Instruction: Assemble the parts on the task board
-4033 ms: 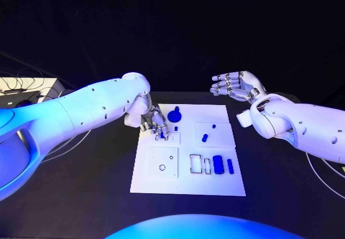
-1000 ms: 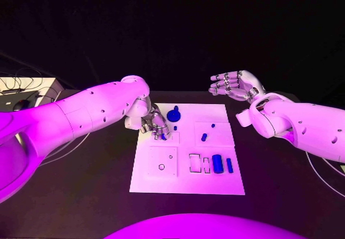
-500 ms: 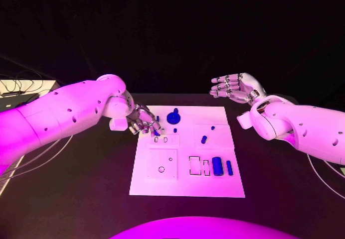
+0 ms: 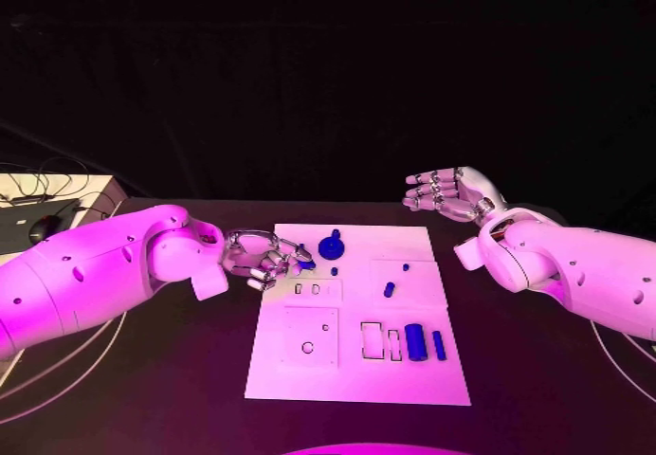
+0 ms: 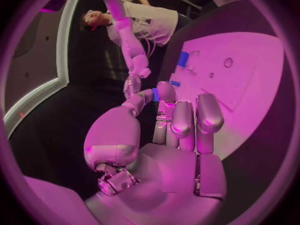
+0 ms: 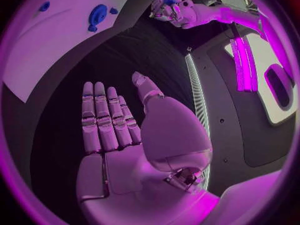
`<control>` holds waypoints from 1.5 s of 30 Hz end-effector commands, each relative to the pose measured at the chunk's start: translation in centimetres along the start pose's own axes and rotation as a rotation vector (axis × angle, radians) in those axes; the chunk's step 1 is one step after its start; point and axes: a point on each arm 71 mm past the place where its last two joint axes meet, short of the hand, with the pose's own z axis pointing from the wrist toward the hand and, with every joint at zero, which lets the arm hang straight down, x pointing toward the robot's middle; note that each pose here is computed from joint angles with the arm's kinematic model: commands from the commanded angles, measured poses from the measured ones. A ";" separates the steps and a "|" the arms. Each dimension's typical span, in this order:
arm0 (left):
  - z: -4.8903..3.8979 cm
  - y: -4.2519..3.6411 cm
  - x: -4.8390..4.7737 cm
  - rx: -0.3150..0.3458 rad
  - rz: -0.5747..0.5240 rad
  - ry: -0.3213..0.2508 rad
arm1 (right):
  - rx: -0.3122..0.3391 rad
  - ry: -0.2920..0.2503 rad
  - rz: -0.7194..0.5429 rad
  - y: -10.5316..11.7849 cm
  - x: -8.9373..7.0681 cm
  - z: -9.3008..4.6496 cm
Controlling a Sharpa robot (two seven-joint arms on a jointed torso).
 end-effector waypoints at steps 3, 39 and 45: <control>-0.42 -0.68 0.80 0.396 -0.240 0.007 | 0.005 0.005 0.009 -0.3 -0.2 -0.1; -0.69 -0.45 1.60 0.593 -0.429 -0.028 | 0.023 0.007 0.011 -1.0 -0.3 -0.4; -0.64 -0.48 1.69 0.594 -0.427 -0.016 | 0.025 0.007 0.011 -1.0 -0.4 -0.5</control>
